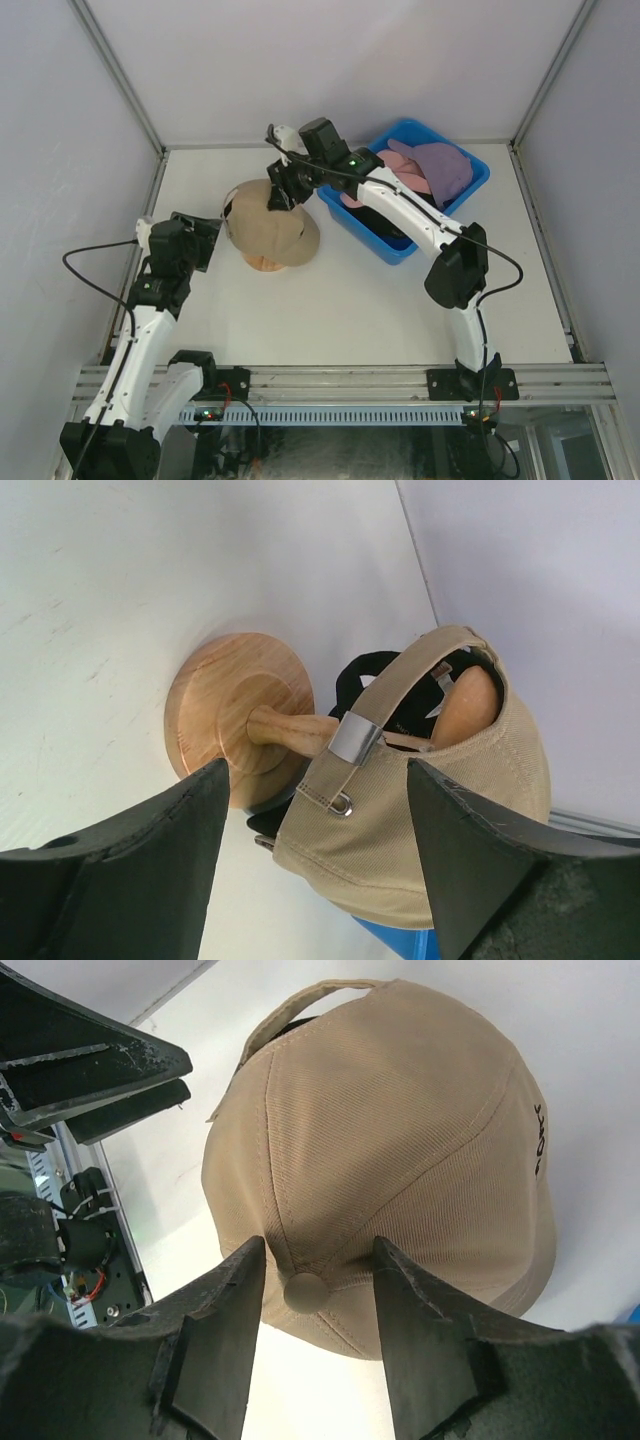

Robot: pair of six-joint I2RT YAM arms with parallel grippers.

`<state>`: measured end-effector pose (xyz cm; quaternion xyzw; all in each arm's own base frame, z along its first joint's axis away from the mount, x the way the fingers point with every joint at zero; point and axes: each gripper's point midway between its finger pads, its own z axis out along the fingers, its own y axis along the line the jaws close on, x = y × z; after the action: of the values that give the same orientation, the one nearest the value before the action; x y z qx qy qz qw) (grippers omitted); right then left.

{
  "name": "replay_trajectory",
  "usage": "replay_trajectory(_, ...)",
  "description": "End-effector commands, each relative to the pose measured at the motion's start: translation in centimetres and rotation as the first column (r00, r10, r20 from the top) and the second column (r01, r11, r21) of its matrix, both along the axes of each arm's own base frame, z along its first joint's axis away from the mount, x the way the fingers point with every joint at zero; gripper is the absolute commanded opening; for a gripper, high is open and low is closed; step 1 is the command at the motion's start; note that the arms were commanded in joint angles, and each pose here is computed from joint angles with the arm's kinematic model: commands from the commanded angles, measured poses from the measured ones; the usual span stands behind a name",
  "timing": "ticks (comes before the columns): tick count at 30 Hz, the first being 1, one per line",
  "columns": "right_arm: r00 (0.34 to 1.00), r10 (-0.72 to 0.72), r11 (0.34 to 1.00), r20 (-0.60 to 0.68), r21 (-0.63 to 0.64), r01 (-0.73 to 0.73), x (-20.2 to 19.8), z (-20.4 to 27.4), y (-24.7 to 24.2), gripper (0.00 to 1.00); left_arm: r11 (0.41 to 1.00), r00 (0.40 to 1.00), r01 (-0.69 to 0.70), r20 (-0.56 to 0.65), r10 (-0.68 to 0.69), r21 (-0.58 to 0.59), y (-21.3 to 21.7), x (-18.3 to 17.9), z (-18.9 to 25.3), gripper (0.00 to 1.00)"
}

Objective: Stack the hats
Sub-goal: Stack the hat on the hat, then pick up the hat from the bin.

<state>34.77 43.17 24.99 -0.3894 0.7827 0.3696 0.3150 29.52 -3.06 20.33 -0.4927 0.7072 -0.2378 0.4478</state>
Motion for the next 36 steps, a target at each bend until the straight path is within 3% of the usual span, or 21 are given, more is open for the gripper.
replay_trajectory(1,0.998,-0.046,0.994,0.052,0.097,0.041,0.3,4.2,-0.7,0.48,1.0,0.998,0.023,0.065,-0.023,0.007,-0.2,0.8,2.3,0.76)
replay_trajectory(19,0.994,-0.092,0.979,0.061,0.186,0.079,-0.3,8.8,-2.0,0.58,0.999,0.996,-0.004,0.094,0.0,0.038,0.5,0.4,4.5,0.82)
replay_trajectory(27,0.969,-0.244,0.94,0.038,0.254,0.227,0.9,12.0,-5.8,0.59,0.993,0.991,-0.047,0.128,0.033,0.106,1.9,-1.0,7.1,0.86)
replay_trajectory(32,0.876,-0.481,0.854,0.024,0.241,0.462,4.3,12.1,-11.8,0.59,0.99,0.985,-0.049,0.169,0.025,0.135,2.1,-1.6,8.7,0.86)
replay_trajectory(36,0.734,-0.678,0.716,-0.019,0.209,0.667,7.5,11.2,-19.0,0.6,0.986,0.982,-0.034,0.187,0.004,0.161,2.1,-1.8,9.7,0.88)
